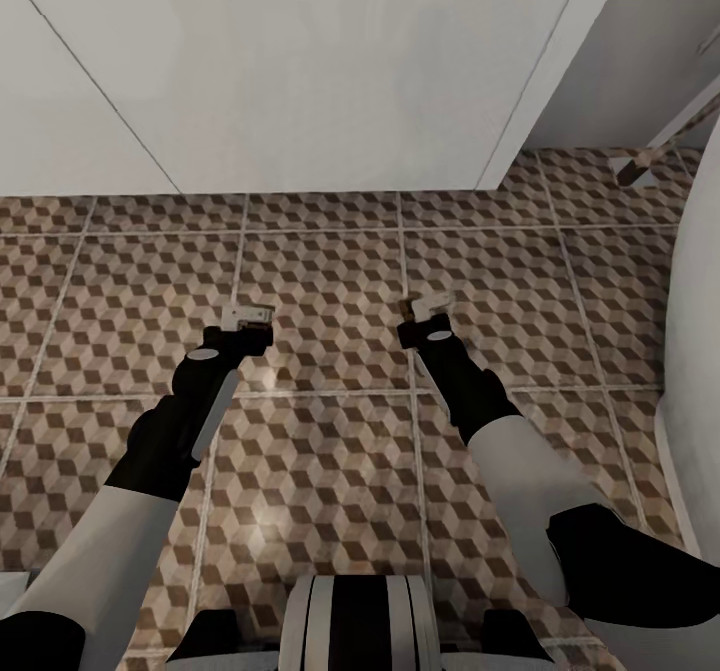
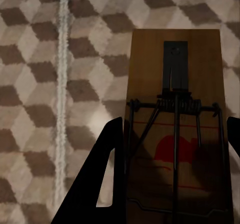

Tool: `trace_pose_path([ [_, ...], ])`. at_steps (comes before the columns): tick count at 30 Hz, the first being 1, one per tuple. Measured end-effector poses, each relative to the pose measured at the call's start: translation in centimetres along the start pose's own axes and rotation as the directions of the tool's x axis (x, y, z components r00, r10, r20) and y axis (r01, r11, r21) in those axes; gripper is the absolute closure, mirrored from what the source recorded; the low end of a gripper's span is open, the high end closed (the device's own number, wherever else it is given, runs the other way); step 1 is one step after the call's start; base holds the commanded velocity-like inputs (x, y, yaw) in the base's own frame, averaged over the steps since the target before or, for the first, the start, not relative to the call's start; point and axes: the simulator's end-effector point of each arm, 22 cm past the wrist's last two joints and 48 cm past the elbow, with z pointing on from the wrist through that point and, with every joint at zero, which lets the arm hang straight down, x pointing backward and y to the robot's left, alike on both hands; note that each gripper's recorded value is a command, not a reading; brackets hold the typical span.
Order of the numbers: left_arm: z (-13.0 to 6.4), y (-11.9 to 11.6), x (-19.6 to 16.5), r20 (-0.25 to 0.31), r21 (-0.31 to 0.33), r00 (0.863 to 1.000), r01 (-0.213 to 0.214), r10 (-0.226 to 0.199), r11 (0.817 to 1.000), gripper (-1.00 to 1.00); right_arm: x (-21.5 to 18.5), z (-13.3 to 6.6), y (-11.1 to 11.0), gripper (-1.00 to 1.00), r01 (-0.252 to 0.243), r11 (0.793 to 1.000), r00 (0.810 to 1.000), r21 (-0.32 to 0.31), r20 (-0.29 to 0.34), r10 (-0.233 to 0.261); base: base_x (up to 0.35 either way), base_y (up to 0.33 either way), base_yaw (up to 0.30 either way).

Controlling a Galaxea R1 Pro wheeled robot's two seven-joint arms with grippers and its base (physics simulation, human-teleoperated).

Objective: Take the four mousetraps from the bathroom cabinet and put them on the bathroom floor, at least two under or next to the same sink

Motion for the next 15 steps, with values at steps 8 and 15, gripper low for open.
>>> trace_pose_path([
  [8, 1.1, -1.1, -0.7, 0.107, 0.008, 0.994, -0.016, 0.015, 1.0, 1.0, 2.2, 1.3, 2.0, 1.0, 0.048, 0.998, 0.999, -0.029, -0.014, -0.048, 0.0, 0.0, 0.0],
  [15, 2.2, -1.2, 0.9, 0.099, -0.005, 0.994, -0.041, 0.041, 0.999, 1.0, 4.6, 2.6, 2.8, 1.0, 0.051, 0.998, 0.998, -0.043, -0.037, -0.053, 0.0, 0.0, 0.0],
])
